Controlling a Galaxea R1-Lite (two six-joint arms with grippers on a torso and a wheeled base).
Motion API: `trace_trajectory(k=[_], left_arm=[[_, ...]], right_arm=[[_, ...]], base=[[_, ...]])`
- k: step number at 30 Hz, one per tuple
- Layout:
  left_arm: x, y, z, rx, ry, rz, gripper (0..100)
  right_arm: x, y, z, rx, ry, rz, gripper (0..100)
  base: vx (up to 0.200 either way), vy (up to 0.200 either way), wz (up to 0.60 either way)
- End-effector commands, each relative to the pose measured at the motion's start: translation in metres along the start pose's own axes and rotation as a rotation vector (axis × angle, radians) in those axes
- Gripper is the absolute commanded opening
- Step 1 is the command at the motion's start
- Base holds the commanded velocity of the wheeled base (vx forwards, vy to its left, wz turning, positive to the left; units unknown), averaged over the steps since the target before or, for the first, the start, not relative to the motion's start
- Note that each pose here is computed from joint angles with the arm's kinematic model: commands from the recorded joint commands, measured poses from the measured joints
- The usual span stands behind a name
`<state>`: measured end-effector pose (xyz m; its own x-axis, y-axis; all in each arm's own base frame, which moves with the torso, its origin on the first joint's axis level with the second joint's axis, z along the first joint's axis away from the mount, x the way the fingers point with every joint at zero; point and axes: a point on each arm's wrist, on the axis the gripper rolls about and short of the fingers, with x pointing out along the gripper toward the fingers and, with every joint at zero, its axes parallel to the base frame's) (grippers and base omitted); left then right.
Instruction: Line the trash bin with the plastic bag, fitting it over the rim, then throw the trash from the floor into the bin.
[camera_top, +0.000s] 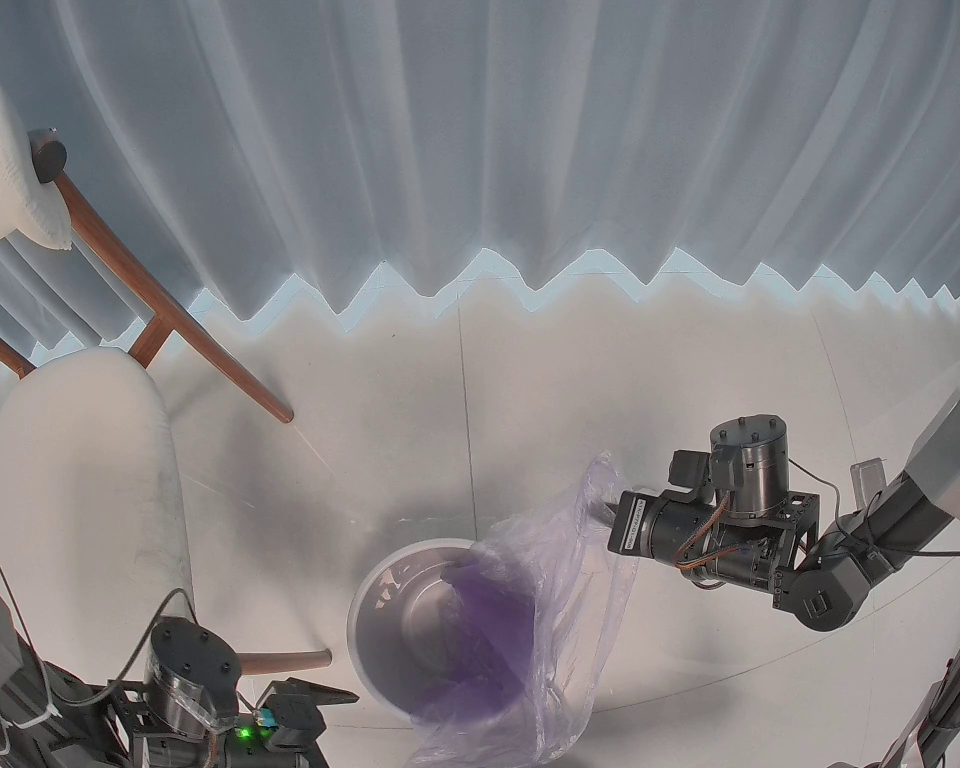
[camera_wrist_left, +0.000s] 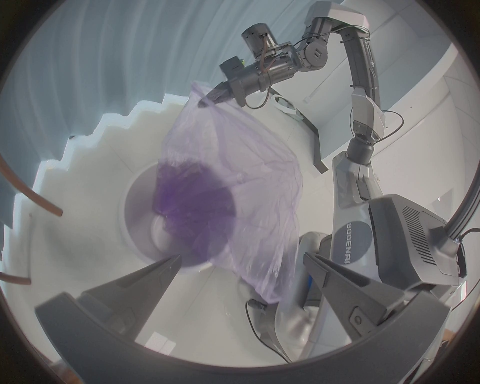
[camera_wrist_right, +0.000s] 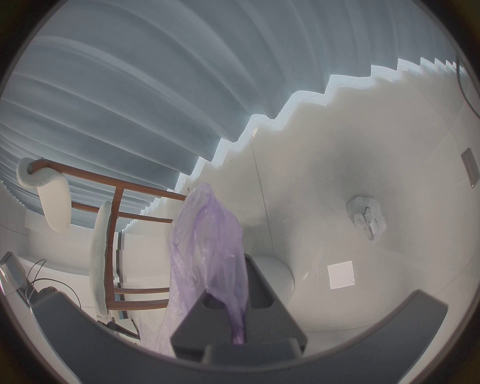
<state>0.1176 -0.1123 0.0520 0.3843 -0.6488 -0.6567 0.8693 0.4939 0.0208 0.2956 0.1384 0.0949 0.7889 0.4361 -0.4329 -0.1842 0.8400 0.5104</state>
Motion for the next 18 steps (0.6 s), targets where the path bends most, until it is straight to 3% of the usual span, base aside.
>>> trace_trajectory(k=[1, 4, 10, 18], left_arm=[[0.021, -0.003, -0.007, 0.017, 0.05, -0.03, 100], [0.023, 0.0, -0.004, 0.017, 0.02, -0.004, 100], [0.021, -0.001, -0.005, 0.016, 0.044, 0.026, 100], [0.025, -0.002, -0.009, 0.026, 0.086, 0.046, 100]], right_arm=[[0.004, 0.0, 0.0, 0.001, -0.002, -0.002, 0], [0.006, 0.002, 0.003, 0.007, -0.01, 0.003, 0], [0.015, 0.006, 0.012, 0.094, -0.055, -0.013, 0], [0.015, 0.007, 0.014, 0.1, -0.065, -0.005, 0]], base=[[0.0, 0.0, 0.0], [0.0, 0.0, 0.0], [0.0, 0.0, 0.0], [0.0, 0.0, 0.0]])
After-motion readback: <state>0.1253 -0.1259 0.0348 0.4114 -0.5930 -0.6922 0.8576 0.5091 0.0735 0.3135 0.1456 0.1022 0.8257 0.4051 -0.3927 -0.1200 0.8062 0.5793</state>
